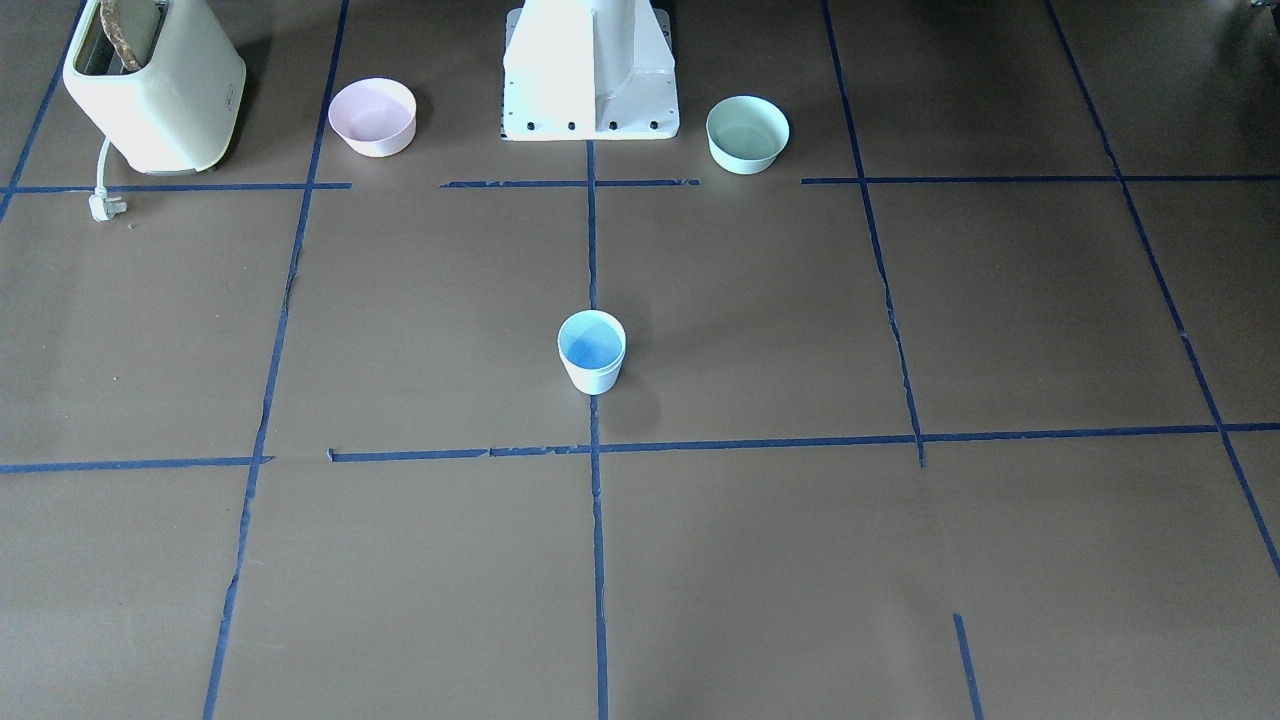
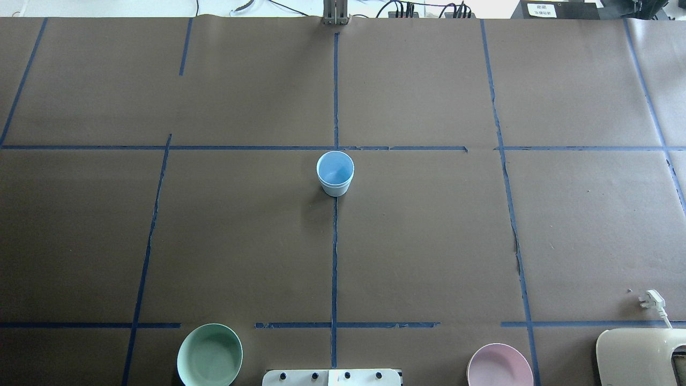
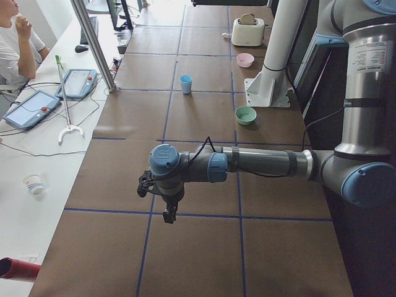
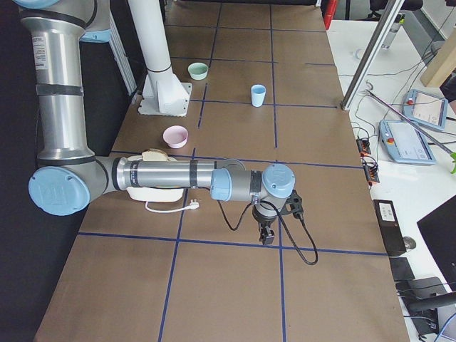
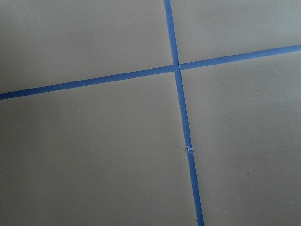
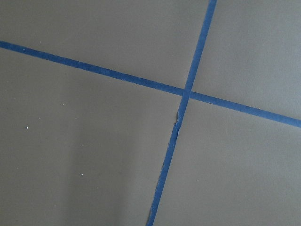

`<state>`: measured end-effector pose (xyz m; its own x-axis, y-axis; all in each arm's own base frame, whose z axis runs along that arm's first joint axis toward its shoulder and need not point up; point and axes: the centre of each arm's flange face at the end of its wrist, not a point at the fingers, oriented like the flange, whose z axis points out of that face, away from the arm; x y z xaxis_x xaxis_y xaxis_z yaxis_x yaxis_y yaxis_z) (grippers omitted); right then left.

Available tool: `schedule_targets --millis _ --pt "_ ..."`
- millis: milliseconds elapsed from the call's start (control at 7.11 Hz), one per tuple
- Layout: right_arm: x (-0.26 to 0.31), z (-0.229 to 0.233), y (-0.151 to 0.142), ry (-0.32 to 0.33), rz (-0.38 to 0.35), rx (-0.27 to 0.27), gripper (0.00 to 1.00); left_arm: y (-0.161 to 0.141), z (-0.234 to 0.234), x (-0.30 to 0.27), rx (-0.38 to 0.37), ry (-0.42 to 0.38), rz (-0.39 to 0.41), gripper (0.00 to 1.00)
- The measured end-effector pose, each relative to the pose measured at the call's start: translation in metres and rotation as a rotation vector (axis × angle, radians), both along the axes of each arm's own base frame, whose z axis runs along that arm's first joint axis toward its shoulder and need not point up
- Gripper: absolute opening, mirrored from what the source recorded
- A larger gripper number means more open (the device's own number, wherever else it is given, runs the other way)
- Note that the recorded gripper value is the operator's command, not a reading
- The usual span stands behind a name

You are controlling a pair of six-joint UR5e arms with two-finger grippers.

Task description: Stack blue cups with both arms

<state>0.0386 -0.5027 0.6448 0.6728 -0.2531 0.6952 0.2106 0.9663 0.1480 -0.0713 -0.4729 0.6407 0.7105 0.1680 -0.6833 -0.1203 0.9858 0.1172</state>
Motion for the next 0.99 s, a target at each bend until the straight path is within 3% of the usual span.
schedule_targets --millis 985 --pt "-0.002 -0.001 -0.001 -0.022 0.002 -0.003 1.0 0.0 -0.018 0.0 0.033 -0.018 0.005 1.0"
